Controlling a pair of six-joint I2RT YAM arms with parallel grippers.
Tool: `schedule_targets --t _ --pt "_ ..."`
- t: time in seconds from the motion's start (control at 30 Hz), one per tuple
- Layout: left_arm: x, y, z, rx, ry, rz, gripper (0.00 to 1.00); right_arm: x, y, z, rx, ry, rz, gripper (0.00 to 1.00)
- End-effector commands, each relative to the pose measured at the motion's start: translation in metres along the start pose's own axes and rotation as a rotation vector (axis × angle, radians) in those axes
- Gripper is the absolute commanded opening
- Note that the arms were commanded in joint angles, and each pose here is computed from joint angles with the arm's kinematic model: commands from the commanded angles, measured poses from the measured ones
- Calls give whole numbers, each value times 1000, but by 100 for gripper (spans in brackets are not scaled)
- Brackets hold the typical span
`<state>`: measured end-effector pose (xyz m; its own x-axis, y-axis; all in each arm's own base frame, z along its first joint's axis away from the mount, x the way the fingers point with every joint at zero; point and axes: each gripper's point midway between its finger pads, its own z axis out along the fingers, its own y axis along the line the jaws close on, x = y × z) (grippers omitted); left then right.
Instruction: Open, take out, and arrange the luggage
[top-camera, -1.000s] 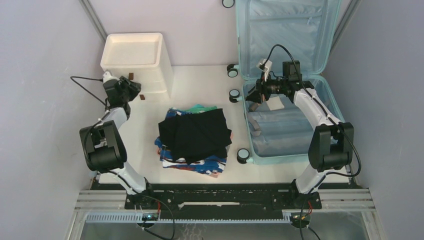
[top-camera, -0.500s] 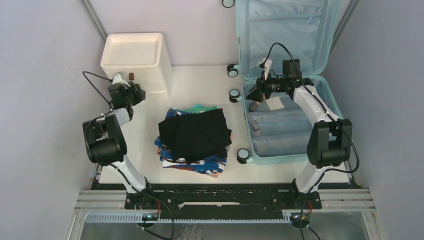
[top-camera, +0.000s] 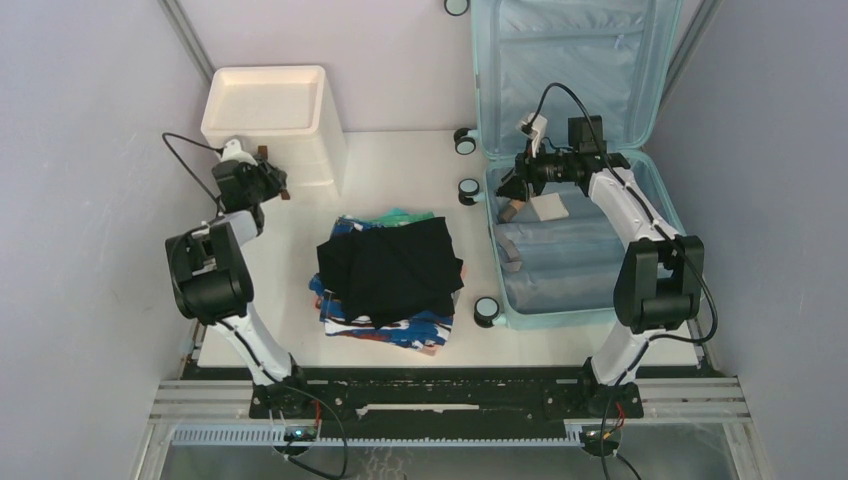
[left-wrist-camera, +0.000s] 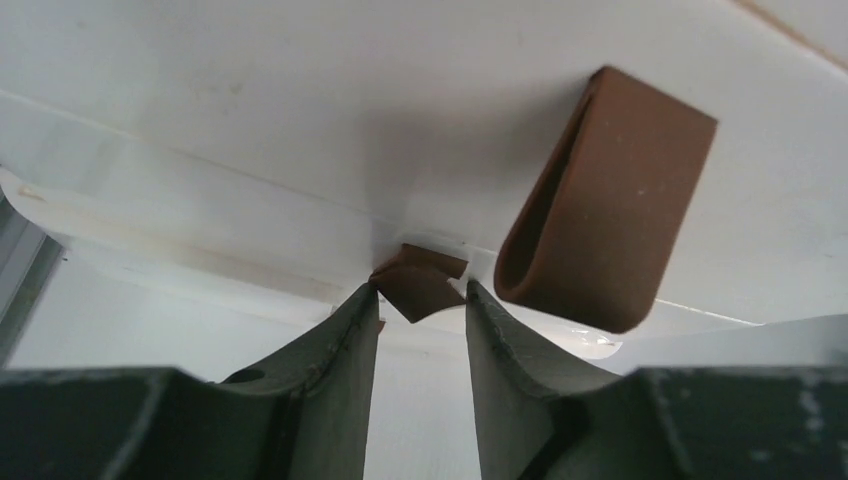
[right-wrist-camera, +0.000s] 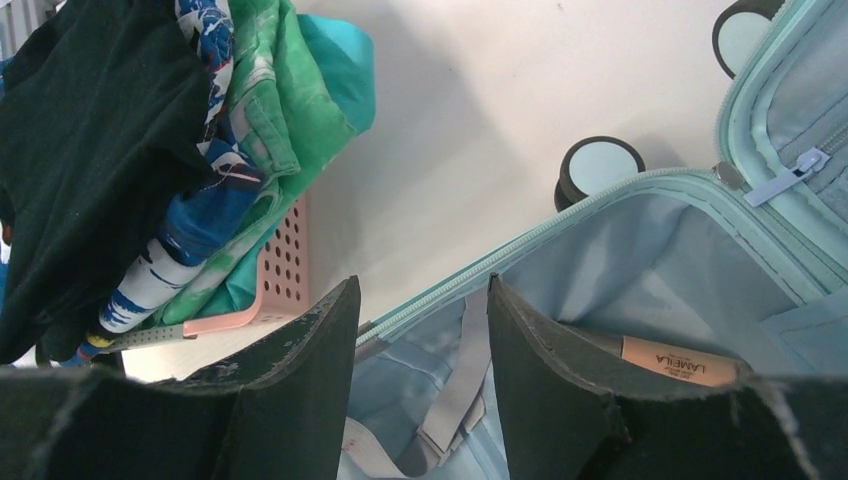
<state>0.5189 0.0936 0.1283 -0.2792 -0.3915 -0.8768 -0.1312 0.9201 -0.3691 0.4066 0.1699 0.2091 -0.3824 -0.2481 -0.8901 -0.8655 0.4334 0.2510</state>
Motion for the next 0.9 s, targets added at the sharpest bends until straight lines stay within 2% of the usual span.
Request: schedule_targets --t 0.0,0.1,0.23,0.3,0.6,0.87 --pt "-51 -13 8 72 -116 63 40 -17 -6 -4 13 -24 -53 58" --pt "-51 -17 9 101 -110 73 34 -18 -8 -4 17 -24 -56 57" --pt "-46 -20 10 133 -92 63 8 -20 -9 -4 18 -26 -59 57" --pt "-45 -20 9 138 -89 62 1 -19 -10 -3 20 -24 -61 58" --pt "-42 -23 -14 136 -96 114 0 -14 -11 -2 19 -13 -54 58" --pt "-20 -25 -36 142 -60 93 0 -12 -12 -1 16 -13 -47 58"
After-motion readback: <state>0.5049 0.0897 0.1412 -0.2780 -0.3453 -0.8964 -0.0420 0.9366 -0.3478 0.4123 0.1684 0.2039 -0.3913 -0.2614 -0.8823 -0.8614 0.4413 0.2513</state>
